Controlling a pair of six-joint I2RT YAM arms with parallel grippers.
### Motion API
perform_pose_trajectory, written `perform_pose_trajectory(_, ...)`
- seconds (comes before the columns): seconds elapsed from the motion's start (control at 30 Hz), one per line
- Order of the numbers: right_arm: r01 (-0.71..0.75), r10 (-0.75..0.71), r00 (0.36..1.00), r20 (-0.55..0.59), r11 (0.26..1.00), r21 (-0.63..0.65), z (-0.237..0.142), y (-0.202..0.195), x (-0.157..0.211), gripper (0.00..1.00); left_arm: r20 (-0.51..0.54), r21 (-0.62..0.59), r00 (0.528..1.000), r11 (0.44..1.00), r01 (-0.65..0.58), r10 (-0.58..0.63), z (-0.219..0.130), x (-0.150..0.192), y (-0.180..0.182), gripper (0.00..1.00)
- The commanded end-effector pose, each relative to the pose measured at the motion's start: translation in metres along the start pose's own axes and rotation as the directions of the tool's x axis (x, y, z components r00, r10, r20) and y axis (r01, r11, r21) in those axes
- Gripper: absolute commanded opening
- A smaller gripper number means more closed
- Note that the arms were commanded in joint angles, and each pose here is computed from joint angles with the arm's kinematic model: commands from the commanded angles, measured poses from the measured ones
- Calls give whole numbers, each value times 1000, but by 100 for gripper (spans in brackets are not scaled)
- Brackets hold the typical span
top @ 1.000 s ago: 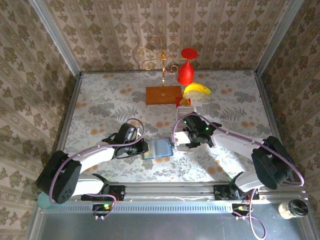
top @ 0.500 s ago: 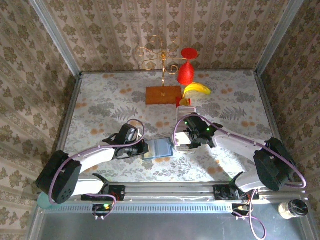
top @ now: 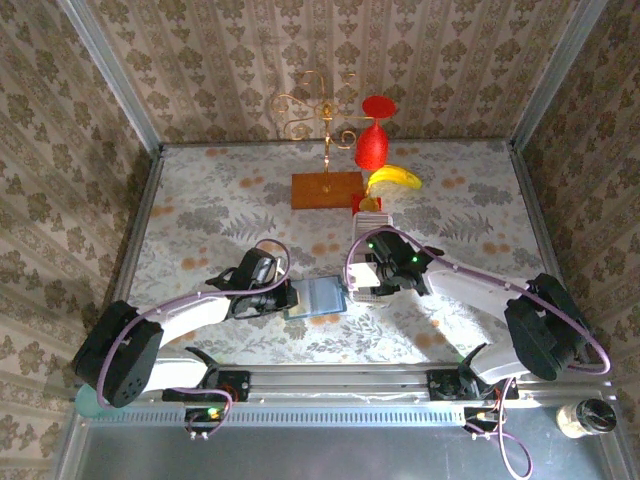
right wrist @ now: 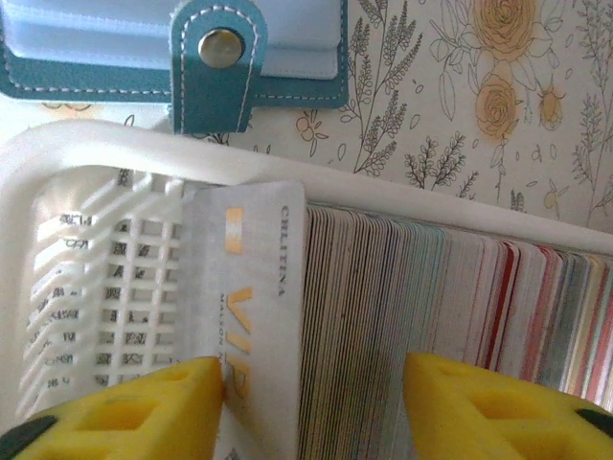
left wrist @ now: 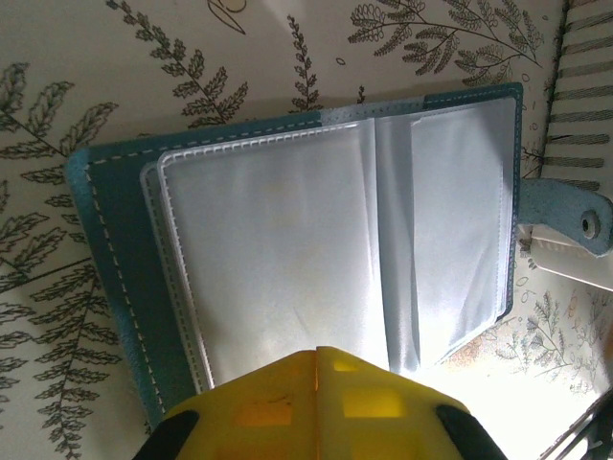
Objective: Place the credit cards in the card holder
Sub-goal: Pick up the credit card from the storage box.
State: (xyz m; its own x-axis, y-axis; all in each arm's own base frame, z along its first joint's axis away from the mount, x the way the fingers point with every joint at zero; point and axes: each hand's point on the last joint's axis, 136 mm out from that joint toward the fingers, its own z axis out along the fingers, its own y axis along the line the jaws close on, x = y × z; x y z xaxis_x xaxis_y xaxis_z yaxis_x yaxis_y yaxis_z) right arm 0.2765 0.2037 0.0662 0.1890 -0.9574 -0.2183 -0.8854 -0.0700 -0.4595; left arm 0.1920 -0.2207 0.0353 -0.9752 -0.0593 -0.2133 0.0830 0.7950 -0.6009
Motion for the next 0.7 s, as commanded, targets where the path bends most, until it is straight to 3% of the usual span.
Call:
perform_pose_trajectory(0.0, 7, -6, 1000, -22, 999, 40, 9, -10, -2, 59, -3, -8, 1000, 1000, 6, -6, 0, 4, 3, 7)
perform_pose_trajectory(0.3, 24, -24, 1000, -4, 998, 50, 14, -10, -12, 64, 0, -11, 1000, 1000, 3, -3, -1, 4, 3, 6)
perform_pose_trajectory(0.43, 29, -29, 1000, 2, 999, 34, 15, -6, -15, 71, 2, -10, 1000, 1000, 5, -5, -2, 4, 3, 6)
perform_pose_trajectory(0.67, 30, -30, 1000, 3, 999, 44, 14, -9, -17, 69, 10, -15, 1000, 1000, 3, -3, -4, 4, 3, 6)
